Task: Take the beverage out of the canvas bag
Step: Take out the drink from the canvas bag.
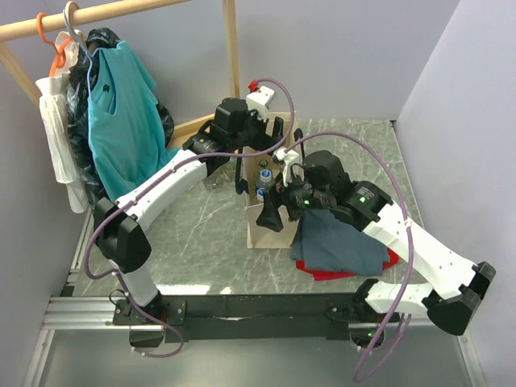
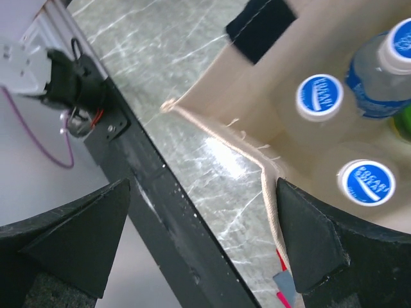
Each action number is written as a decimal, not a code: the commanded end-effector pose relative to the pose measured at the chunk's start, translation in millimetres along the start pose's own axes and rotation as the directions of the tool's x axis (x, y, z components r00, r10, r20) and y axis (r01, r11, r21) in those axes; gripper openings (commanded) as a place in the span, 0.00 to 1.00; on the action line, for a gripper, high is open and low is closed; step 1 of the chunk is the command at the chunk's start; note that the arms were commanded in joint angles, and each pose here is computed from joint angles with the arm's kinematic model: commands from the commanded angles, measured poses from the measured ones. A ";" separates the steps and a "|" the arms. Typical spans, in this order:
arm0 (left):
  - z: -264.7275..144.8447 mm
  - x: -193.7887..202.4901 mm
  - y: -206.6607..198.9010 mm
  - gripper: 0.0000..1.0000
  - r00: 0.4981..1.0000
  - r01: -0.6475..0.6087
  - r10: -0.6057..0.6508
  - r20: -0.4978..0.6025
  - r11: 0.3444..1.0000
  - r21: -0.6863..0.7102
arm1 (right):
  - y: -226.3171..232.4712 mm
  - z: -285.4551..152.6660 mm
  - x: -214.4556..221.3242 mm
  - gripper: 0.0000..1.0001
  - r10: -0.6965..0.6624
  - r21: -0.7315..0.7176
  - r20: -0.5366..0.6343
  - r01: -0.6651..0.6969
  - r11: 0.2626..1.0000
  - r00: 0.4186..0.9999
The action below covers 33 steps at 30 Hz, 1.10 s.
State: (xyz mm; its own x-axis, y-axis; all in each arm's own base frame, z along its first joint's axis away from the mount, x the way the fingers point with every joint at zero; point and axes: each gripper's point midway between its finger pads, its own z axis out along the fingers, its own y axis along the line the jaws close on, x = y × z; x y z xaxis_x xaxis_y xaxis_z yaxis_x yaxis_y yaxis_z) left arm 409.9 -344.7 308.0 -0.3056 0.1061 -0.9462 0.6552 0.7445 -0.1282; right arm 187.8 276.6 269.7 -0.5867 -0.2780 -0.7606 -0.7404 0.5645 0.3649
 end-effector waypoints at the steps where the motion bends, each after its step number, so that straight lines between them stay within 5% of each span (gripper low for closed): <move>1: 0.8 -19.9 -1.3 0.93 0.998 0.001 -0.001 0.057 1.000 -0.007 | 33.6 -24.8 -8.4 1.00 -0.081 -0.115 0.056 0.087 0.990 0.995; 21: 14.7 -10.8 -10.0 0.90 1.000 0.006 -0.007 0.023 0.999 0.048 | 33.3 -22.5 50.8 1.00 -0.041 -0.176 -0.075 0.027 0.984 0.996; 33: 30.6 14.3 -6.5 0.91 0.992 0.023 -0.018 -0.126 0.999 0.038 | 33.4 -22.9 51.8 1.00 -0.052 -0.179 -0.079 0.037 0.983 0.996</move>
State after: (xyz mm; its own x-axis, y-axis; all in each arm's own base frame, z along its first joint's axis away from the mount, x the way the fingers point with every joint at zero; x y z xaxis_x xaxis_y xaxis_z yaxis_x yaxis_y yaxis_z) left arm 422.0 -367.1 291.7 -0.3733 0.1504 -0.9155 0.6815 0.7140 -0.1606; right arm 139.7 266.5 259.5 -0.5549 -0.3299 -0.7637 -0.8083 0.4308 0.4013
